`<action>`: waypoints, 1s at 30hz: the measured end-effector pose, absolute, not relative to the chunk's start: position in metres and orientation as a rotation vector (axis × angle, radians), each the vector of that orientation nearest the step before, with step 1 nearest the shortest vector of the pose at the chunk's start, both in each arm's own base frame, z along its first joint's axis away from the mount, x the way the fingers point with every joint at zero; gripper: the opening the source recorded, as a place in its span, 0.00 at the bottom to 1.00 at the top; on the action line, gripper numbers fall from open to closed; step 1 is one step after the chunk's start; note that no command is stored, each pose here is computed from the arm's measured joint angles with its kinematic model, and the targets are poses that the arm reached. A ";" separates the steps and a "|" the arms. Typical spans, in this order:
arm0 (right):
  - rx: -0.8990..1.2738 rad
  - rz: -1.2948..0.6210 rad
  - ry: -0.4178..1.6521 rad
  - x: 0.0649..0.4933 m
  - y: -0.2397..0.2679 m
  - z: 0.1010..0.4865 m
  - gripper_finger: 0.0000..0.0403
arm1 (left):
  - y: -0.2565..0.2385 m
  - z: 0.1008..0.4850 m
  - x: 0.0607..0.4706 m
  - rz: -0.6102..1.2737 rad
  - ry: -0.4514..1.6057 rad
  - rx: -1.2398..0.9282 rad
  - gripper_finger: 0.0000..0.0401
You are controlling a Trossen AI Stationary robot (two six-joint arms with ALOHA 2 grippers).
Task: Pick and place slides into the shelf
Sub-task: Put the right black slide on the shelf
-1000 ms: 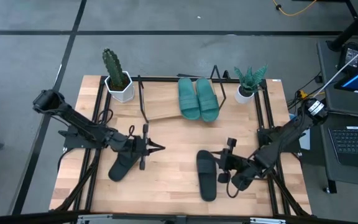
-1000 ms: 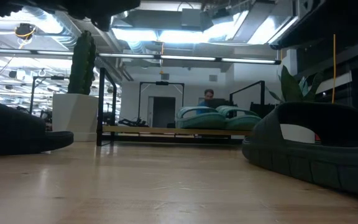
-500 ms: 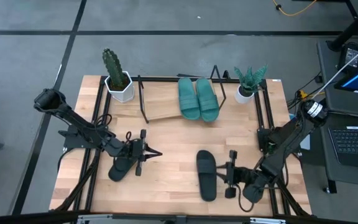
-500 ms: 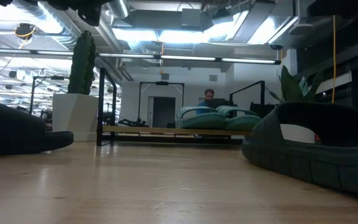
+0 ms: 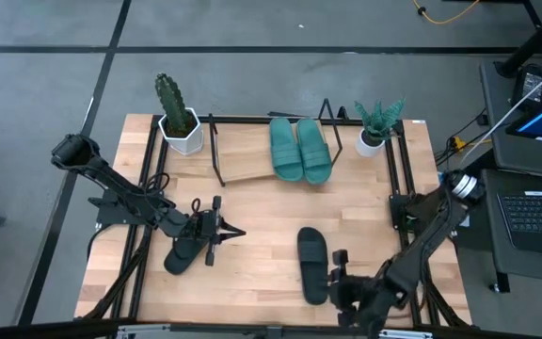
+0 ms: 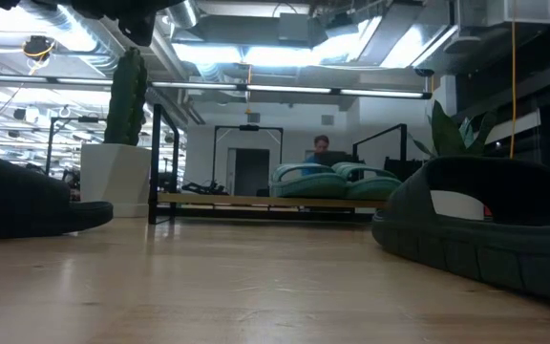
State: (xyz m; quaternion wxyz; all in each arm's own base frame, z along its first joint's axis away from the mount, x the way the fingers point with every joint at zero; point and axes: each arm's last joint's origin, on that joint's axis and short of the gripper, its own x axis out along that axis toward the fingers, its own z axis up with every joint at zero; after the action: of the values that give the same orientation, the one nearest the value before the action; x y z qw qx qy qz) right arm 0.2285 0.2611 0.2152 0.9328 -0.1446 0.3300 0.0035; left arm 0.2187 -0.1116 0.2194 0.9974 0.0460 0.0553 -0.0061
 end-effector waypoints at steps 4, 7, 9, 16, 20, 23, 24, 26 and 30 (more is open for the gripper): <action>-0.317 -0.055 0.818 0.236 0.272 0.219 0.20 | -0.112 0.219 0.219 -0.012 0.110 0.092 0.00; -0.307 -0.111 0.893 0.241 0.279 0.219 0.20 | -0.112 0.219 0.219 -0.012 0.110 0.092 0.00; -0.313 -0.130 0.940 0.244 0.283 0.215 0.20 | -0.112 0.219 0.219 -0.012 0.110 0.092 0.00; -0.341 -0.153 0.997 0.248 0.290 0.197 0.20 | -0.112 0.219 0.219 -0.013 0.111 0.093 0.00; -0.335 -0.138 1.022 0.248 0.291 0.196 0.20 | -0.112 0.219 0.219 -0.013 0.115 0.096 0.00; -0.340 -0.136 1.037 0.247 0.290 0.196 0.20 | -0.112 0.218 0.219 -0.013 0.125 0.101 0.00; -0.339 -0.140 1.039 0.247 0.289 0.196 0.20 | -0.112 0.218 0.219 -0.013 0.127 0.102 0.00; -0.329 -0.161 1.048 0.246 0.288 0.196 0.20 | -0.112 0.217 0.218 -0.014 0.133 0.106 0.00; -0.334 -0.211 1.082 0.246 0.280 0.195 0.24 | -0.111 0.216 0.218 -0.014 0.147 0.114 0.00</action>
State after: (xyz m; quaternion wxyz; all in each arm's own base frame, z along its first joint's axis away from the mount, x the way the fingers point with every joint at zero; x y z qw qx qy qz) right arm 0.2463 0.2803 0.1954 0.8387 -0.1578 0.5115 -0.0999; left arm 0.2182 -0.1114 0.2157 0.9957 0.0568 0.0732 -0.0069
